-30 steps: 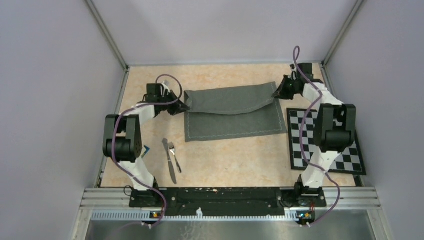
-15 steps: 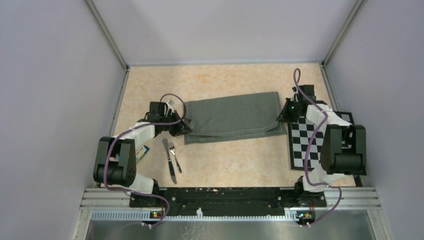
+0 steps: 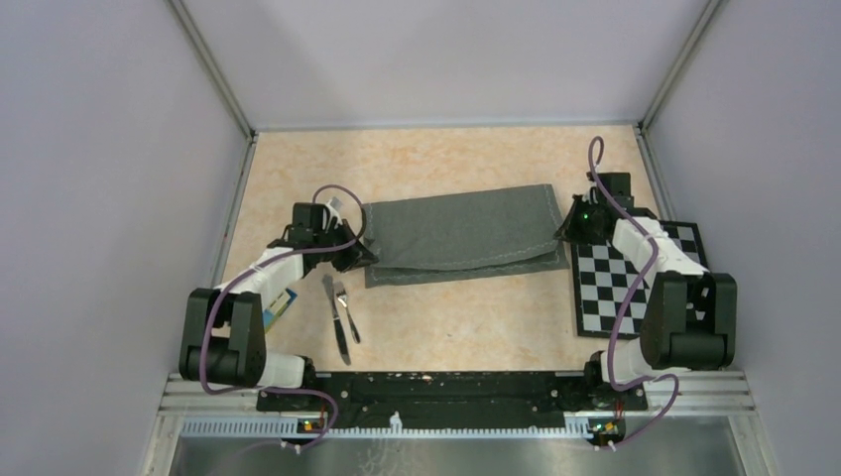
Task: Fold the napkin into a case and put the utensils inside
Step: Fold and flatten the napkin at the center of the board.
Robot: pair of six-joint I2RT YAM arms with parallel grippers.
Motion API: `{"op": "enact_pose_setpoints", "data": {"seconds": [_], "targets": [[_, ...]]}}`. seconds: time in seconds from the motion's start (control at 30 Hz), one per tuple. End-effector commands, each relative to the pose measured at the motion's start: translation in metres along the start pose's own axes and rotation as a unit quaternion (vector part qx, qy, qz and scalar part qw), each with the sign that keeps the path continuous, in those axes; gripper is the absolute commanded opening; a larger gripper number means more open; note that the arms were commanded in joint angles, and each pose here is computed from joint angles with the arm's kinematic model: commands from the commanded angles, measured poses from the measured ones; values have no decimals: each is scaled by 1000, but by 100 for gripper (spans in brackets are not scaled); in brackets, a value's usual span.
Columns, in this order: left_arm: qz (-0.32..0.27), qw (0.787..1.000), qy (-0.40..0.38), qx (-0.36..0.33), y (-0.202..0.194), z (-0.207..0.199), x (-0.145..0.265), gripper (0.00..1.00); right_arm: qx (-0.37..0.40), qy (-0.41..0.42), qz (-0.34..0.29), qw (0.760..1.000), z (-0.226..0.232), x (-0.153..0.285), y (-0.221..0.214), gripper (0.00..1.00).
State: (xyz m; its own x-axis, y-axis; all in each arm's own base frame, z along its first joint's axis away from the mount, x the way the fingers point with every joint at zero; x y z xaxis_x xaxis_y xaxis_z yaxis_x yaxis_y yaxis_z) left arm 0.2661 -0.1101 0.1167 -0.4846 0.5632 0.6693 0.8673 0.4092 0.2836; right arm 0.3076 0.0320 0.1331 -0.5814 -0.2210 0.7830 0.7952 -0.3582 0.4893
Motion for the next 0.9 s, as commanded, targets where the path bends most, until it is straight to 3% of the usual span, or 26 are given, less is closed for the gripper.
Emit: {"op": "enact_pose_setpoints", "data": {"seconds": [0.0,0.87], "targets": [[-8,1000,1,-16,-1,0,3,0,9,-1,-12,1000,-2,1,0,0],[32,999,21,-4,-28,25,-13,0,-3,-31,14,999,-16,-11,-18,0]]}}
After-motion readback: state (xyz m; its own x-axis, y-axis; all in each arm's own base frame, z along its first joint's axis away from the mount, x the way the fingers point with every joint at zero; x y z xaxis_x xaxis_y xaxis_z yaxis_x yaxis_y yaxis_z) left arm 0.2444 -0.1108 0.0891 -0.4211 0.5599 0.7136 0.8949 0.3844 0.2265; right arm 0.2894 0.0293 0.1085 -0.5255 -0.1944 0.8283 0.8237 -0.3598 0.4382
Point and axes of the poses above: each gripper's point midway between its finger pads, its own x axis back along the fingers, its own z axis along the line the jaws close on, y = z × x, the point moved 6 cm from there along x, back along the fingers, and after that the axes turned 1 degree about -x, right-handed, at the moved point
